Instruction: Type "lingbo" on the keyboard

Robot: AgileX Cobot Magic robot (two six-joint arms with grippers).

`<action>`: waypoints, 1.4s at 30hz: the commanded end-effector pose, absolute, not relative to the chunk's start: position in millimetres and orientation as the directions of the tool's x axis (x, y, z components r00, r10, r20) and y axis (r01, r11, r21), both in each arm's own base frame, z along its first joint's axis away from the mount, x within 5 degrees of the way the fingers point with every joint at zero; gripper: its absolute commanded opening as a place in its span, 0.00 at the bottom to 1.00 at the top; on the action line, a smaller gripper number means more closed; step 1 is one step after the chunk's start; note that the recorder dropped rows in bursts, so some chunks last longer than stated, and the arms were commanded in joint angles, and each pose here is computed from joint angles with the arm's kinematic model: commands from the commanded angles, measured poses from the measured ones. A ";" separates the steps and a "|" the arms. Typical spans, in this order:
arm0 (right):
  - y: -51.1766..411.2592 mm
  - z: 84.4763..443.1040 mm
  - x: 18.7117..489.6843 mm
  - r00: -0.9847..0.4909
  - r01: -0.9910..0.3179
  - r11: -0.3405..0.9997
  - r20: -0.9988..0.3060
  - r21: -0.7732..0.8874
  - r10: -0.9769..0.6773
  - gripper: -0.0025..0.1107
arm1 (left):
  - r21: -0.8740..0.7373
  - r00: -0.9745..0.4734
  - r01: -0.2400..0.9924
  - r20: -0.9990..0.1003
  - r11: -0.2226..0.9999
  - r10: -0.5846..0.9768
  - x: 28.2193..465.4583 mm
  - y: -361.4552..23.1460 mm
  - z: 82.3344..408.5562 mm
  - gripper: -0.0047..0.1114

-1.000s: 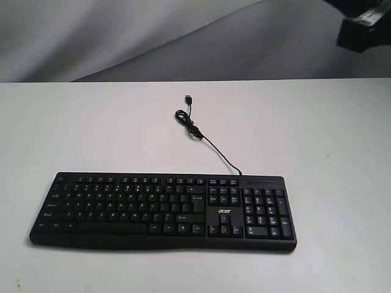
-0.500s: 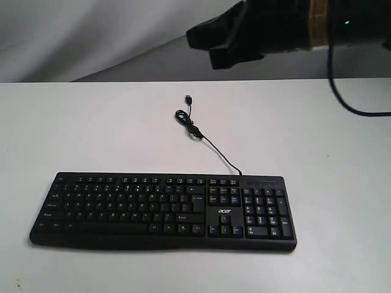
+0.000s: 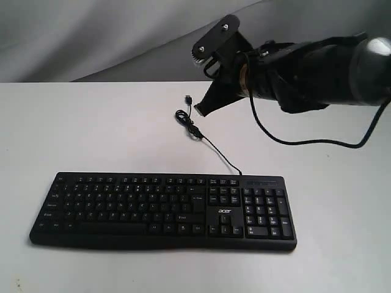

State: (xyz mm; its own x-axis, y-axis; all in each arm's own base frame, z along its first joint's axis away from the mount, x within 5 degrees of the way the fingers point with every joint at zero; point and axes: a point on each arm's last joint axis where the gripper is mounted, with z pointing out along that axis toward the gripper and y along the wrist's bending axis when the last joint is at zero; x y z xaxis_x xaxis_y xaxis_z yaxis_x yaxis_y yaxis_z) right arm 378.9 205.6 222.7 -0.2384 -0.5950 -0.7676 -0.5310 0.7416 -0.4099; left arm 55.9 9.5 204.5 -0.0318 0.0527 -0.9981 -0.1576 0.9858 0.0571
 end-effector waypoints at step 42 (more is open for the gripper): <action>298.1 139.7 315.5 -0.087 -0.996 0.077 -0.595 0.043 -0.799 0.02 | 0.055 -0.023 -0.151 -0.998 0.987 0.052 55.8 9.0 204.0 0.04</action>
State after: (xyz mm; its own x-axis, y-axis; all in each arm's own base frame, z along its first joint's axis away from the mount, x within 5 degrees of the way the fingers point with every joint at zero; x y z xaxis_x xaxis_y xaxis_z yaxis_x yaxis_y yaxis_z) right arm 318.7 296.2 131.4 -0.1042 -0.8105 -0.5764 -0.9945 0.0801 0.0672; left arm 55.9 9.5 204.5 -0.0318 0.0527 -0.9981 -0.1576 0.9858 0.0571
